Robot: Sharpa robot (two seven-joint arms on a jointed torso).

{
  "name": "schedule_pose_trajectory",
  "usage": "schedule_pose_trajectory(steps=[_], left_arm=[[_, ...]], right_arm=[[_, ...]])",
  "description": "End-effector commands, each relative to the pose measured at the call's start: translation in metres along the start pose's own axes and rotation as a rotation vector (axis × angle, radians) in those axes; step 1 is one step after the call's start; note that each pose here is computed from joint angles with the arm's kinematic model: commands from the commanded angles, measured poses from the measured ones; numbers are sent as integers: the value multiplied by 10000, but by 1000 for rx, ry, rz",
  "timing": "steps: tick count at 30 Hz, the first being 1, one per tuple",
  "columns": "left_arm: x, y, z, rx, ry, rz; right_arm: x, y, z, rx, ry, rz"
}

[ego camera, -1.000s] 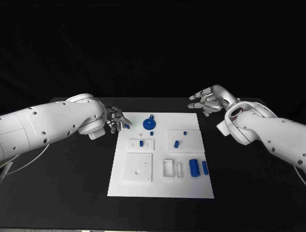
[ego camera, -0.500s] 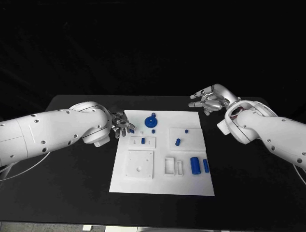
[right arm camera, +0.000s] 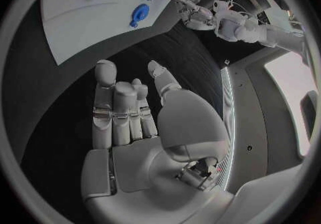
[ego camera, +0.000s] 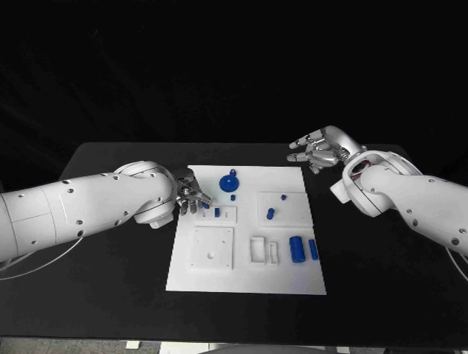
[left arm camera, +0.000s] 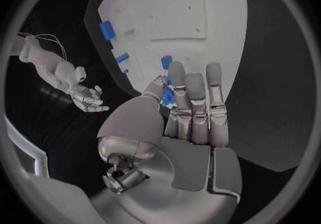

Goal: Assemble the parts on the task board

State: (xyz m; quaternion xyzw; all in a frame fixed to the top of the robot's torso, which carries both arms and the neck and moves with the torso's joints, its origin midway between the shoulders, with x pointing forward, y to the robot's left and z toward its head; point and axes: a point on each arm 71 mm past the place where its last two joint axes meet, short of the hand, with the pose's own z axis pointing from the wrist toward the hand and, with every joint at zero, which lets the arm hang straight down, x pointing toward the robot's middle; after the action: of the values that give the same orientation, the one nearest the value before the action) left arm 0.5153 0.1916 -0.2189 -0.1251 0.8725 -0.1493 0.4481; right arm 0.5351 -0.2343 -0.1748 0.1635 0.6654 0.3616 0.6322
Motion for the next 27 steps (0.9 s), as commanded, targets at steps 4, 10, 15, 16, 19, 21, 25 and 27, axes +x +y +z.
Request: schedule_pose_trajectory(steps=[4,10,15,16,19,21,25,27], left_arm=[[50,-26,31,19,44,68],[50,2,51,19,64,88],[59,16,62,26,91,103],[60,18,64,27,94,105],[61,21,71,33,101,110],[64,22,76,36,107,114],[68,24,85,41,112,122],[71,27,89,42,113,125]], right_arm=[[12,6,-1,-8,10,1],[12,3,-3,-8,9,1],[14,4,-3,-8,10,1],[15,3,-3,-8,10,1],[16,2,-2,-8,10,1],[17,2,-2,-8,10,2],[19,1,-3,-7,11,2],[20,0,-3,-7,11,2]])
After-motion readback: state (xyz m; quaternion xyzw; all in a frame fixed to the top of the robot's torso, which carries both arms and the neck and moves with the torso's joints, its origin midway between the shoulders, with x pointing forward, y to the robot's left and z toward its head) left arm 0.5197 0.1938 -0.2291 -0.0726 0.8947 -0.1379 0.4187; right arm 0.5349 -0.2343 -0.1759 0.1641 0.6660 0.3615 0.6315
